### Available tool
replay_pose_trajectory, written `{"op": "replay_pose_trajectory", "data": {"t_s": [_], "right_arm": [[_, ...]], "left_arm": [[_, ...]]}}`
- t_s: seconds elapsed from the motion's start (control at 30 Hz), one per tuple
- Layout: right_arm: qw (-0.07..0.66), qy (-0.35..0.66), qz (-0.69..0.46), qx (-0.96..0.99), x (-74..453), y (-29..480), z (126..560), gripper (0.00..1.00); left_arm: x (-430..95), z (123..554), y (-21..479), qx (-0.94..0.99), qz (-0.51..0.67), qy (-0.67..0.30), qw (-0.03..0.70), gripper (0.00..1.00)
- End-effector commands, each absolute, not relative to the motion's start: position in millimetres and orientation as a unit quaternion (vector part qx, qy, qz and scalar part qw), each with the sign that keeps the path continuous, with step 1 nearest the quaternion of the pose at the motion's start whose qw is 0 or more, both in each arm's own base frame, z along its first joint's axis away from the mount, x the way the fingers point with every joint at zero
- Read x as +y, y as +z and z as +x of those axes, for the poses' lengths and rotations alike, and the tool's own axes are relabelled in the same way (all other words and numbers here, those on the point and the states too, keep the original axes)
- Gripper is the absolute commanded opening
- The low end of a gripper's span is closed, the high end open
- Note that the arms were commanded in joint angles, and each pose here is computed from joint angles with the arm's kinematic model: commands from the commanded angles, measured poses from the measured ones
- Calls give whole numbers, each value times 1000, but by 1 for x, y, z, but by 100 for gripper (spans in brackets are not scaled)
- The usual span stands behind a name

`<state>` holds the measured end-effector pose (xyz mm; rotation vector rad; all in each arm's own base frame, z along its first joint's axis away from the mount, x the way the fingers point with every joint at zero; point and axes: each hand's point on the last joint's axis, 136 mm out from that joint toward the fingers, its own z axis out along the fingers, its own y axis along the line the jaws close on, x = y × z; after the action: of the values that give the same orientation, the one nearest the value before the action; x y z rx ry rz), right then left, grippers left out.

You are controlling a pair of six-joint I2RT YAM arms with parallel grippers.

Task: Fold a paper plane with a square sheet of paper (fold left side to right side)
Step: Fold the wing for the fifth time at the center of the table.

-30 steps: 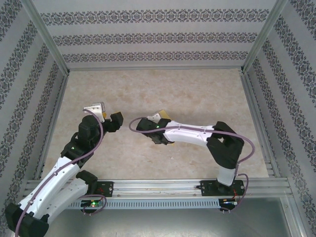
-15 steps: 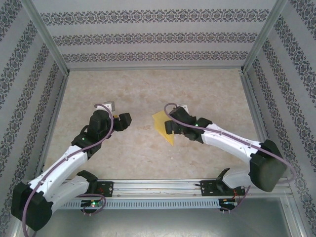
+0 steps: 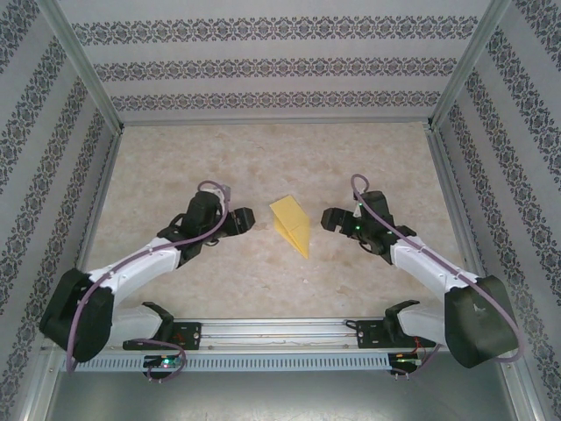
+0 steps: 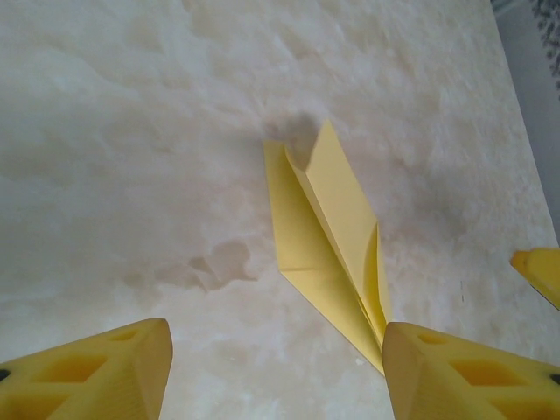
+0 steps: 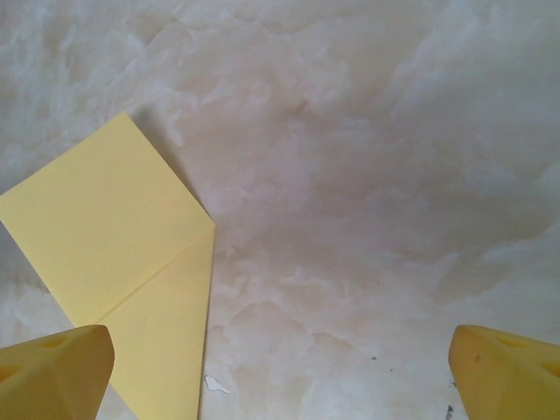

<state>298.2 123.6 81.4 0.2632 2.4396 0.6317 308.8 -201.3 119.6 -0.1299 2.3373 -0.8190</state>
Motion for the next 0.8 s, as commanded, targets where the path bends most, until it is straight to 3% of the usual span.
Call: {"op": "replay_pose_trajectory", "data": {"t_s": [0.0, 0.53, 0.77], "right_arm": [[298, 310, 97, 897, 139, 91, 299, 98], [293, 318, 102, 896, 134, 84, 294, 98], [295, 321, 98, 895, 134, 84, 291, 98]], "left_arm": [[-236, 317, 139, 869, -39, -364, 334, 64], [-288, 339, 93, 875, -64, -371, 304, 65], [-287, 363, 73, 880, -78, -341, 322, 59]]}}
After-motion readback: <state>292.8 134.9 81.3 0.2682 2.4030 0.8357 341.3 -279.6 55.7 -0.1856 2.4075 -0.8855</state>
